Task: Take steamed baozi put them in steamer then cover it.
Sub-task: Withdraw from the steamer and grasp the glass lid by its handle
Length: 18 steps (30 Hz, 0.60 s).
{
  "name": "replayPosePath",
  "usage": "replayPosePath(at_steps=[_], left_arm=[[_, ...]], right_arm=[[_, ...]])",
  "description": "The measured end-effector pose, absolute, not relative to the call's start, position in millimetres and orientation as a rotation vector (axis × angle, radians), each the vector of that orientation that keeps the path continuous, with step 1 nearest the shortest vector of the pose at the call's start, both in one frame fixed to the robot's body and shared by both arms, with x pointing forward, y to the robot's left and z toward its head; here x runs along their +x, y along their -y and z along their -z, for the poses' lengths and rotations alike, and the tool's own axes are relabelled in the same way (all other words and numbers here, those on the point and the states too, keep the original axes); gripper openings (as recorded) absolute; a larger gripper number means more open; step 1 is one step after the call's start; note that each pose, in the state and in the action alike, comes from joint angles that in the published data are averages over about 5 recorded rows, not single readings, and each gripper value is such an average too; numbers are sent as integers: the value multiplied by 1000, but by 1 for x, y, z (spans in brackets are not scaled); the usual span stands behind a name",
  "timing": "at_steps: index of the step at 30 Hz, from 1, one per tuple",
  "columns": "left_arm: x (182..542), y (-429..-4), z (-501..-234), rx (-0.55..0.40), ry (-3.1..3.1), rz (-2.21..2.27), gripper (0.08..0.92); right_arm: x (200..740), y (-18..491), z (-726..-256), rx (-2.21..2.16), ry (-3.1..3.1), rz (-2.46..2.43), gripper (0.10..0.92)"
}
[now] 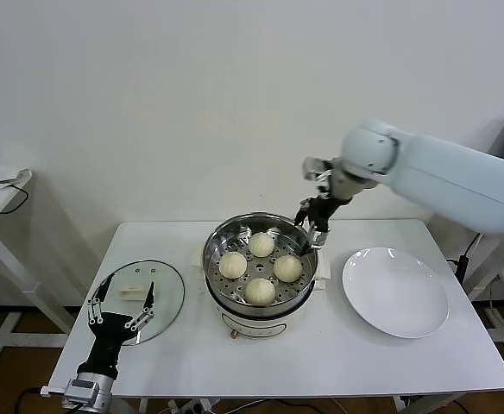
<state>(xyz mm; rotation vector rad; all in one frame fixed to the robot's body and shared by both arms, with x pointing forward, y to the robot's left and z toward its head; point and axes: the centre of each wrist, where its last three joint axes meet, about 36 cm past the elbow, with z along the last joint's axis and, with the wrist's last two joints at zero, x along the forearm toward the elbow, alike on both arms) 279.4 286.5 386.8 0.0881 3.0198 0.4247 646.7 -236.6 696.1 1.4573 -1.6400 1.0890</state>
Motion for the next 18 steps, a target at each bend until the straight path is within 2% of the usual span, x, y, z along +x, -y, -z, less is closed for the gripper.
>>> replayPosePath(at_steps=[9, 18], left_arm=[[287, -291, -392, 57, -3042, -336, 823], [295, -288, -391, 7, -3016, -296, 823]], right_arm=[[606, 327, -679, 1427, 2199, -924, 823], [553, 362, -623, 1191, 2803, -619, 823]])
